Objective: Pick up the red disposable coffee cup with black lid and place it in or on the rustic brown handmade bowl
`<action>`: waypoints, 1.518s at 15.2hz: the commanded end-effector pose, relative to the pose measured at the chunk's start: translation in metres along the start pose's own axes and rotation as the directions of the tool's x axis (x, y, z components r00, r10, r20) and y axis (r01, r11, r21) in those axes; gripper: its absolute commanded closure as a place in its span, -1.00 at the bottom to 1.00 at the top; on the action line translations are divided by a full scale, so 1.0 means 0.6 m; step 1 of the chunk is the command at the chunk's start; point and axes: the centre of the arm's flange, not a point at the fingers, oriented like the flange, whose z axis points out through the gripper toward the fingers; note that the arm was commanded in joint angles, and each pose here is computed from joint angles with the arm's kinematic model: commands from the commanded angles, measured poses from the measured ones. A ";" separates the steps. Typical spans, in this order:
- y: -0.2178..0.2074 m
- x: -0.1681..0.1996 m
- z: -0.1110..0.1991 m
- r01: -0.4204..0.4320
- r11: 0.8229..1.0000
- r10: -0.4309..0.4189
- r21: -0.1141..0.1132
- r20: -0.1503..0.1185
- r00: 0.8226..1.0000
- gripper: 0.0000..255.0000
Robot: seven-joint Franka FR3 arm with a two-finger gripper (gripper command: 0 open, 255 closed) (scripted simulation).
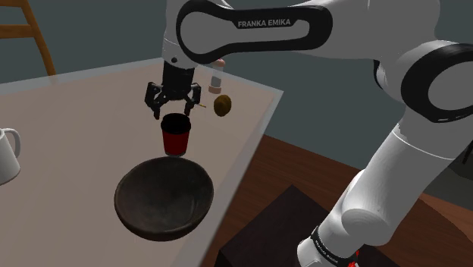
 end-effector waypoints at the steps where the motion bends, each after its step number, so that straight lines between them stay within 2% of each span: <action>1: 0.000 -0.002 0.014 0.000 1.000 0.000 0.000 0.000 1.000 -1.00; 8: 0.000 -0.002 0.014 0.000 1.000 0.000 0.000 0.000 1.000 -1.00; 9: 0.000 -0.002 0.014 0.000 1.000 0.000 0.000 0.000 1.000 1.00; 18: 0.000 -0.002 0.014 0.000 1.000 0.000 0.000 0.000 1.000 1.00; 23: -0.002 0.002 -0.030 0.000 1.000 0.000 0.000 0.000 1.000 1.00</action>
